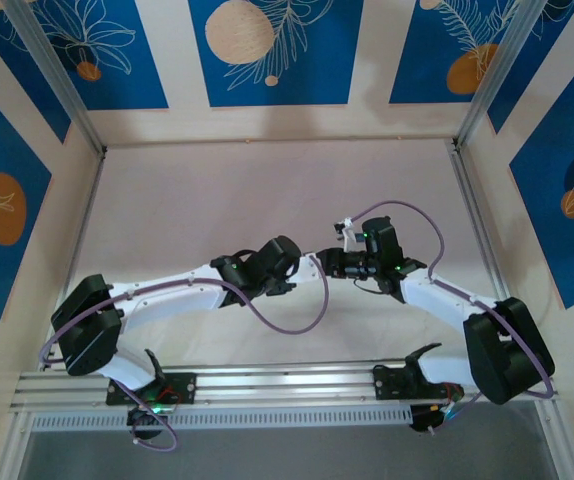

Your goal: Unlock with the key

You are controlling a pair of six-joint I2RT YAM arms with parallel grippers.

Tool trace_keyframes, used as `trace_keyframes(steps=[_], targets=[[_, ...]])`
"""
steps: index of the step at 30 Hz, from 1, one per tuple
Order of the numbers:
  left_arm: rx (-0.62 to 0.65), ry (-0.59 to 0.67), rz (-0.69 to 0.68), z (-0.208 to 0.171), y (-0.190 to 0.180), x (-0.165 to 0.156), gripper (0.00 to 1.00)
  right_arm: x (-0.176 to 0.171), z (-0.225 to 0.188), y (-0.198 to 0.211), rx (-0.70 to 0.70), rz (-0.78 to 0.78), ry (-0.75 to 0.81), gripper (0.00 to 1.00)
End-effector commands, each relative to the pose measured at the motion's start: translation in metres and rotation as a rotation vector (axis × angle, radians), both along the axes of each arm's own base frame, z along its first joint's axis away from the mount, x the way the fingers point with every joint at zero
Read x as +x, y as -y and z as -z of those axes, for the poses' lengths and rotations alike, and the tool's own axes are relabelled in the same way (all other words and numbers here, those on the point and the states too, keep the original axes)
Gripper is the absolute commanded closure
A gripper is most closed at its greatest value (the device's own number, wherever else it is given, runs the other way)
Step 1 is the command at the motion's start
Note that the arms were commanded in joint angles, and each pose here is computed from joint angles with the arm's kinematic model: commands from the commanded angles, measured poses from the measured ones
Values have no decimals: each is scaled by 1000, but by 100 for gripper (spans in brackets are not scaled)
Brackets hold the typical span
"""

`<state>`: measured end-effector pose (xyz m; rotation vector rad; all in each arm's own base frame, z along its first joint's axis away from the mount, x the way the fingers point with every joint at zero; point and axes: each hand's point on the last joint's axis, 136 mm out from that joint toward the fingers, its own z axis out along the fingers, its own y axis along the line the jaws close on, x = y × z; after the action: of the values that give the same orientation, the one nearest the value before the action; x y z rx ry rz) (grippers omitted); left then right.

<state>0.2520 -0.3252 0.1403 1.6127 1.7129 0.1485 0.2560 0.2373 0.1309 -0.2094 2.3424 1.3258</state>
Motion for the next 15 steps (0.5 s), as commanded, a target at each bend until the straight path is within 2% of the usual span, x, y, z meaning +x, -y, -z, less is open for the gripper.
trace_keyframes(steps=[1,15], targets=[[38,17,14,-4,2,1,85,0,-10,-5,53,-17,17,73],[48,0,22,0,5,0,85,-1,-10,-19,71,-54,-4,75]])
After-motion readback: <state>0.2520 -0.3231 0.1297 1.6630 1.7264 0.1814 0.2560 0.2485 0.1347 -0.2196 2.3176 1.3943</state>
